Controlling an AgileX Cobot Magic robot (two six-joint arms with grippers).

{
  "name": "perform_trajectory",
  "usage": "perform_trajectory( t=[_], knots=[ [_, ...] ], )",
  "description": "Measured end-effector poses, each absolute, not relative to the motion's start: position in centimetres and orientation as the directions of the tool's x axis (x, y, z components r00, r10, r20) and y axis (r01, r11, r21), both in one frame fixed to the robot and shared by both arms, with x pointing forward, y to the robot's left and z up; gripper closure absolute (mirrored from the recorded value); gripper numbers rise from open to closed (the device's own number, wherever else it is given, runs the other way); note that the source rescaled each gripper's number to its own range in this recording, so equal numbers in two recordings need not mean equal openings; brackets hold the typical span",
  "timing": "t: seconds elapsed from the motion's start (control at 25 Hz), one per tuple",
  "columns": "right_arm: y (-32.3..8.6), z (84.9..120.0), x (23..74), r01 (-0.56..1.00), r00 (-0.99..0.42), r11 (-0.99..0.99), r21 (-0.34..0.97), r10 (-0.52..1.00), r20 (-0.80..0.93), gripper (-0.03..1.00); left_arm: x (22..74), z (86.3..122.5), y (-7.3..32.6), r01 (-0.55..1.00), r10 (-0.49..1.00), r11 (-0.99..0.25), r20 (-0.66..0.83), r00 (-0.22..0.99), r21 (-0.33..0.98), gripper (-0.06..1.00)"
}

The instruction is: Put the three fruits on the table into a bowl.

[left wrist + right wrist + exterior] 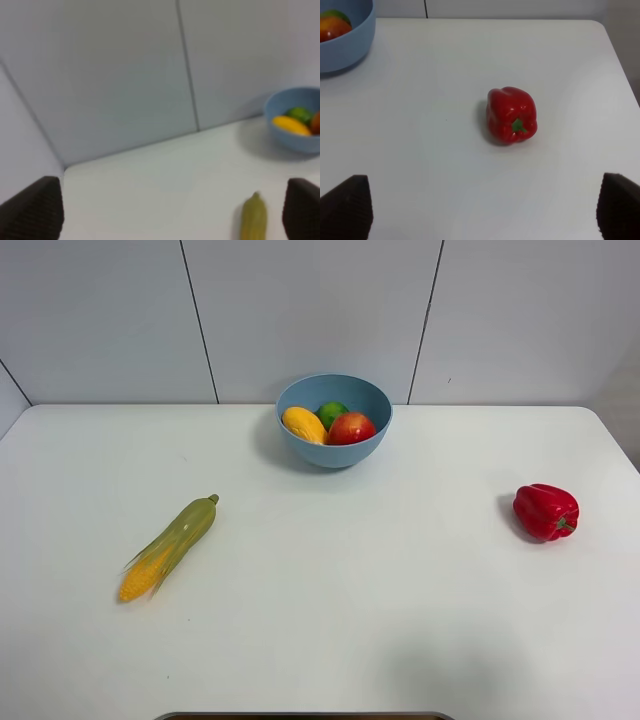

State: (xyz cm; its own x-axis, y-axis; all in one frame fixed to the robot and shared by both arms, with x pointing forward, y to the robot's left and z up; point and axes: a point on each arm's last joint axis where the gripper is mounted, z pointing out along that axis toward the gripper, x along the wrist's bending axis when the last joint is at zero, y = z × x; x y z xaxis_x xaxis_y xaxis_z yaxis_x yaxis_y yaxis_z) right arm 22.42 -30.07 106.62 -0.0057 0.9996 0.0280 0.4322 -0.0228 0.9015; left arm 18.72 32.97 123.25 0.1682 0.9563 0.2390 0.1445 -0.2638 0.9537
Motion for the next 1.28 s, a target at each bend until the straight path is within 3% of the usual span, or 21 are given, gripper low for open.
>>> perform_trajectory(
  t=[0.12,0.44,0.88,1.28],
  knots=[
    [-30.1,106.6,22.4,0.432,-0.006,-0.023,0.902,1.0,0.028,-0.03,17.9,121.4,32.5,0.178,0.965,-0.26,0.249,0.08,0.949,0.14],
    [-30.1,106.6,22.4,0.432,-0.006,-0.023,0.902,1.0,0.028,-0.03,17.4,115.9,31.3,0.237,0.994,-0.058,0.078,-0.078,0.97,0.14],
    [-30.1,106.6,22.4,0.432,-0.006,-0.023,0.902,1.0,0.028,-0.03,21.6,107.4,31.0,0.429,0.995,0.038,0.006,-0.102,0.903,0.14],
    [-30.1,106.6,22.4,0.432,-0.006,-0.023,0.902,1.0,0.028,-0.03,23.0,104.5,30.8,0.517,0.993,0.083,-0.029,-0.112,0.852,0.14]
  ],
)
